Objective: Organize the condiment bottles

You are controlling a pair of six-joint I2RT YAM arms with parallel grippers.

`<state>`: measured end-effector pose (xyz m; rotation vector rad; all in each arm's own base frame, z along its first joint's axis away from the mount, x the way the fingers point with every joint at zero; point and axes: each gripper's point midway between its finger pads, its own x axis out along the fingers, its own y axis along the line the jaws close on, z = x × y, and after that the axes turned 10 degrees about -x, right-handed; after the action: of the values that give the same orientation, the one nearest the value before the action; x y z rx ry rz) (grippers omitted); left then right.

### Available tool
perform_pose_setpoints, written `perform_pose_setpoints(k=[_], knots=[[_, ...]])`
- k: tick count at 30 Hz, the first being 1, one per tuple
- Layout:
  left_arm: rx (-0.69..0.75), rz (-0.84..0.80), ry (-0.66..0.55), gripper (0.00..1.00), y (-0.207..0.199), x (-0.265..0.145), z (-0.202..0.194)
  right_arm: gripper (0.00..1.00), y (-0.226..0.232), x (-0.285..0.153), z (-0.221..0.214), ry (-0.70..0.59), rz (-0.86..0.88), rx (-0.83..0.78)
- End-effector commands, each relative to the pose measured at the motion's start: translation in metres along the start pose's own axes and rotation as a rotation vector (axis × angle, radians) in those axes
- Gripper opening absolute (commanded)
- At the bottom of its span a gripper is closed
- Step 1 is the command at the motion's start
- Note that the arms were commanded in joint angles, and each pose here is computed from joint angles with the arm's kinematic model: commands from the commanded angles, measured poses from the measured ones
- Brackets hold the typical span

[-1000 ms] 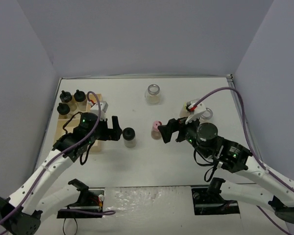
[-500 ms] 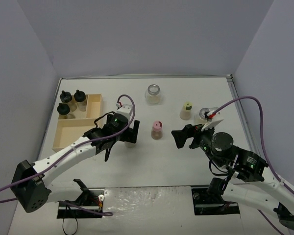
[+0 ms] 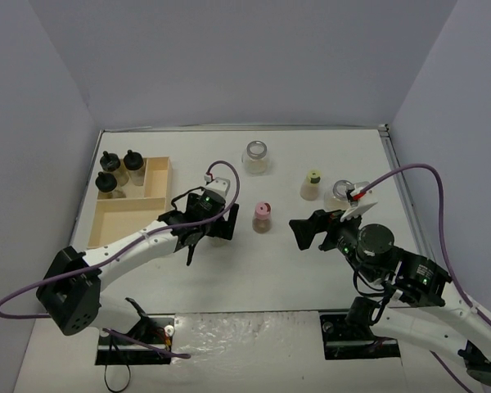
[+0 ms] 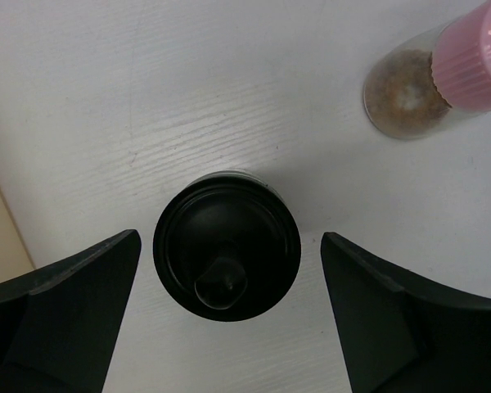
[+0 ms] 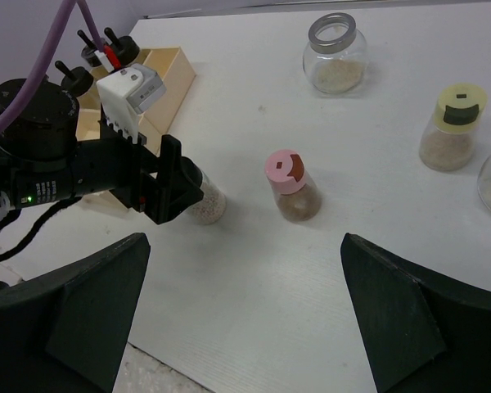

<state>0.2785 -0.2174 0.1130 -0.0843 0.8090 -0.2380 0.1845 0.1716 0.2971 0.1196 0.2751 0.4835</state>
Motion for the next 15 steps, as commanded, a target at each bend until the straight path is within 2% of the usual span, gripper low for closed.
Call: perform_pose_setpoints(k=[1, 2, 7, 11, 13, 15], knots=[[-0.051, -0.038, -0.097, 0.83, -0.015, -0.006, 0.035, 1.0, -0.001, 0.001, 0.008, -0.042, -0.017, 0.038], [-0.057, -0.034, -0.098, 0.73, -0.014, -0.006, 0.036, 1.0, -0.001, 0.001, 0.007, -0.041, -0.018, 0.037], [-0.067, -0.02, -0.111, 0.41, -0.012, -0.01, 0.041, 1.0, -0.002, 0.002, 0.006, -0.037, -0.019, 0.035], [-0.076, 0.003, -0.142, 0.07, -0.008, -0.028, 0.059, 1.0, -0.002, 0.002, 0.005, -0.035, -0.018, 0.032], [-0.09, 0.011, -0.17, 0.0, -0.003, -0.043, 0.073, 1.0, -0.003, 0.003, 0.003, -0.034, -0.025, 0.027], [-0.119, -0.002, -0.211, 0.0, 0.004, -0.067, 0.098, 1.0, -0.005, 0.004, 0.0, -0.026, -0.036, 0.024]])
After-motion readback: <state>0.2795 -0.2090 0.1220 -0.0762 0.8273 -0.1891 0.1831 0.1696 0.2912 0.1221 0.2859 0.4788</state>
